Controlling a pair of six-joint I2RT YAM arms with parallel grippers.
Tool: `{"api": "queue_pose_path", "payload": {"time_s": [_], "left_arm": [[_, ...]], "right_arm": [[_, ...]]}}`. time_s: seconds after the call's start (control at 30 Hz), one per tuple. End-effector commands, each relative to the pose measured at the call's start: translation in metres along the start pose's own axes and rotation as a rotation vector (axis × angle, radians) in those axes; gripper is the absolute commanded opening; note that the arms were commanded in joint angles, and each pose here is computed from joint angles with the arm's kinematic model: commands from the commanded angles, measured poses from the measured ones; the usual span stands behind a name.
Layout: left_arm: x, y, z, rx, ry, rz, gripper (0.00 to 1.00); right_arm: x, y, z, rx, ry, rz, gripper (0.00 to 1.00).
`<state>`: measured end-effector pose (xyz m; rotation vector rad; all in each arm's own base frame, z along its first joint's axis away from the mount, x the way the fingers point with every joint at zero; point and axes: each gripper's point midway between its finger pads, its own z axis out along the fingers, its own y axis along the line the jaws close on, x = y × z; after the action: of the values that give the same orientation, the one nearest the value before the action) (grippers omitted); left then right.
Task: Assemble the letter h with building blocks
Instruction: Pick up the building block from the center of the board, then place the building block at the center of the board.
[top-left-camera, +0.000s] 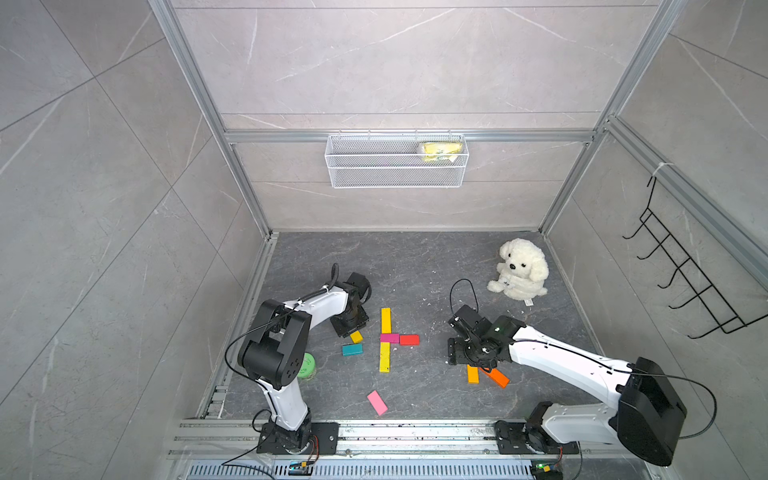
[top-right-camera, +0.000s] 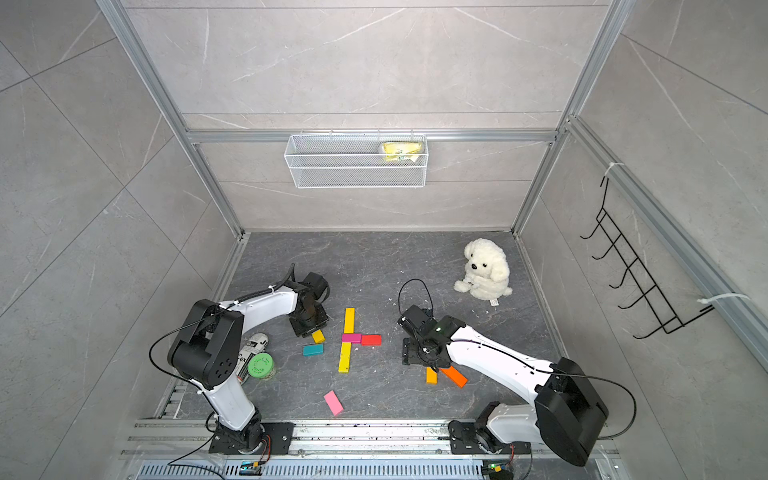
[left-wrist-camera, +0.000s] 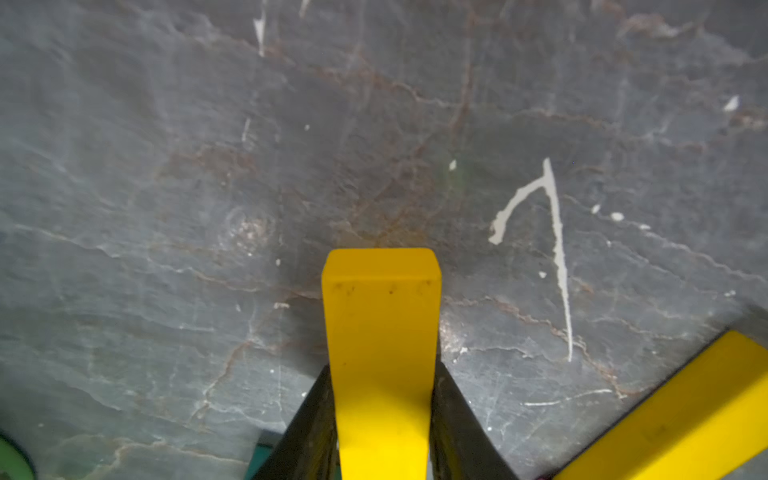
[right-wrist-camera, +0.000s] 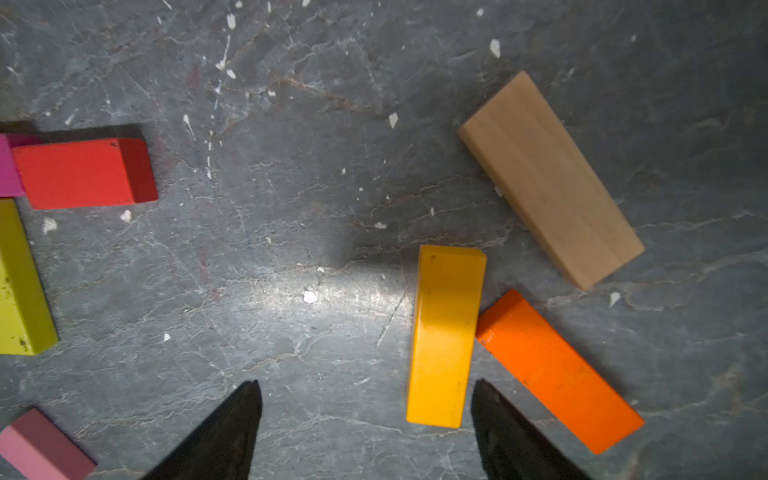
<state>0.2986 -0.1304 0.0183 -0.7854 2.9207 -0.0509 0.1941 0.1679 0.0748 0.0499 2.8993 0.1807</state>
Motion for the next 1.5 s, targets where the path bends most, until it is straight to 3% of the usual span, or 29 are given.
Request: {"api": "queue_pose_path", "payload": {"time_s": [0.0,0.23,0.33,0.43,0.6,0.77,0.9,0.97,1.2,1.37,1.47], "left_arm": [[-0.011,0.002,-0.004,-0.006,-0.058,-0.015,0.28],[-0.040,-0.005,-0.075,-0.005,-0.222,0.110,0.18],[-0.021,-0.029,-0.112,0.081,-0.245,0.231,0.17],[0.028,-0.065,-0.132,0.165,-0.213,0.413,0.15],[0.134,-0.106,-0.111,0.191,-0.078,0.641,0.12],[0.183,-0.118,-0.072,0.139,0.029,0.713,0.09],[0.202,-0.119,-0.057,0.114,0.060,0.742,0.09],[0.203,-0.118,-0.053,0.102,0.058,0.744,0.16],[0.203,-0.121,-0.052,0.104,0.059,0.742,0.69],[0.183,-0.108,-0.095,0.129,-0.036,0.713,0.72],[0.150,-0.085,-0.139,0.145,-0.158,0.664,0.72]], "right_arm": [[0.004,-0.005,-0.009,-0.001,-0.014,0.008,0.82],[-0.003,-0.011,-0.033,-0.003,-0.069,0.039,0.82],[-0.009,-0.018,-0.045,0.023,-0.107,0.070,0.82],[-0.017,-0.027,-0.058,0.069,-0.138,0.098,0.83],[-0.027,-0.034,-0.081,0.032,-0.180,0.186,0.83],[-0.020,-0.047,-0.091,0.021,-0.182,0.226,0.83],[-0.007,-0.056,-0.089,0.024,-0.169,0.241,0.83],[-0.002,-0.057,-0.085,0.013,-0.159,0.248,0.83],[0.022,-0.057,-0.052,0.069,-0.055,0.250,0.81],[0.028,-0.019,-0.038,0.044,-0.053,0.216,0.84],[0.029,0.023,-0.028,0.019,-0.051,0.138,0.86]]}}
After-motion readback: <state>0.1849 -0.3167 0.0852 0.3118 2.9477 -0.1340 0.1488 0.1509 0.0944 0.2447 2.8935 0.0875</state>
